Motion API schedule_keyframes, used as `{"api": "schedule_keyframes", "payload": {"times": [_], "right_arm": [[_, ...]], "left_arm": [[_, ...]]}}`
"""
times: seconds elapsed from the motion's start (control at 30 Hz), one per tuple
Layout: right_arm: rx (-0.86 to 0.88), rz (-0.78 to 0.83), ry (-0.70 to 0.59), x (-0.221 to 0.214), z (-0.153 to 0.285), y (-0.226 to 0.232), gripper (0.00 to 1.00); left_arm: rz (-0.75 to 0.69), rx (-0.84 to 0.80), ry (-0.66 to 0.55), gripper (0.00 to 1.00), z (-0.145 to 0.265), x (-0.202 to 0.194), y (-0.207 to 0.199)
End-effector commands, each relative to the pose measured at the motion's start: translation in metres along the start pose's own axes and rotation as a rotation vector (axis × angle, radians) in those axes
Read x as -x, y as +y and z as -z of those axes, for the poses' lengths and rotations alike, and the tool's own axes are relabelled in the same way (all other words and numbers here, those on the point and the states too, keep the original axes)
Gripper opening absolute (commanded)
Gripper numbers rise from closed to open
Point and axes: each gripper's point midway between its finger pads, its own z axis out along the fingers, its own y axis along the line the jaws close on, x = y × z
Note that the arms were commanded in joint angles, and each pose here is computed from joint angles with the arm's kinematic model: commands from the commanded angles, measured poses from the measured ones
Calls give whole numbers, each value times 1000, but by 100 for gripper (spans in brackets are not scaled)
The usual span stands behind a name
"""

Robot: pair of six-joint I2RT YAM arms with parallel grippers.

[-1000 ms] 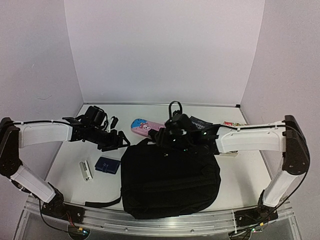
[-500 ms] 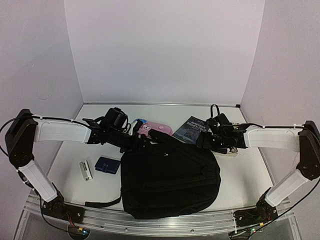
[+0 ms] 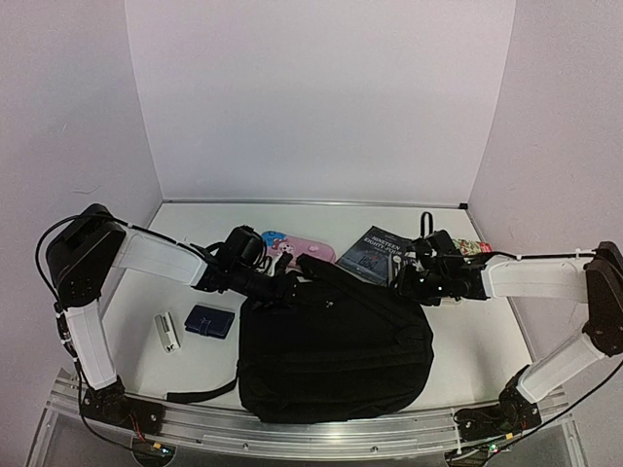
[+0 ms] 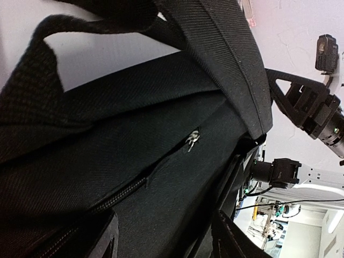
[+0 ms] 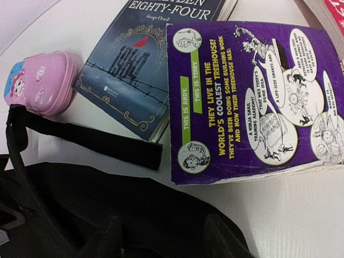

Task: Pack the student bag
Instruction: Unzip the student bag at the center of the board.

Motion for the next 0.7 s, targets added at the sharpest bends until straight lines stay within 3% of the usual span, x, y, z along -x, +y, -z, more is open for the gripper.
{"api": "schedule_keyframes", "payload": {"times": [0.0,0.17,0.67], "right_arm": [[-5,-3,31,-12,-7,-6,34],[11,-8,45,-16,-12,-4,28],[47,-14,74,-21,-21,5,25]], "left_arm": [[-48,-41,-68,55,-5,22,-14],[-65,-31,-101,50,-9,30,-10],[-69,-63,-96,40,-26,36,-5]]}}
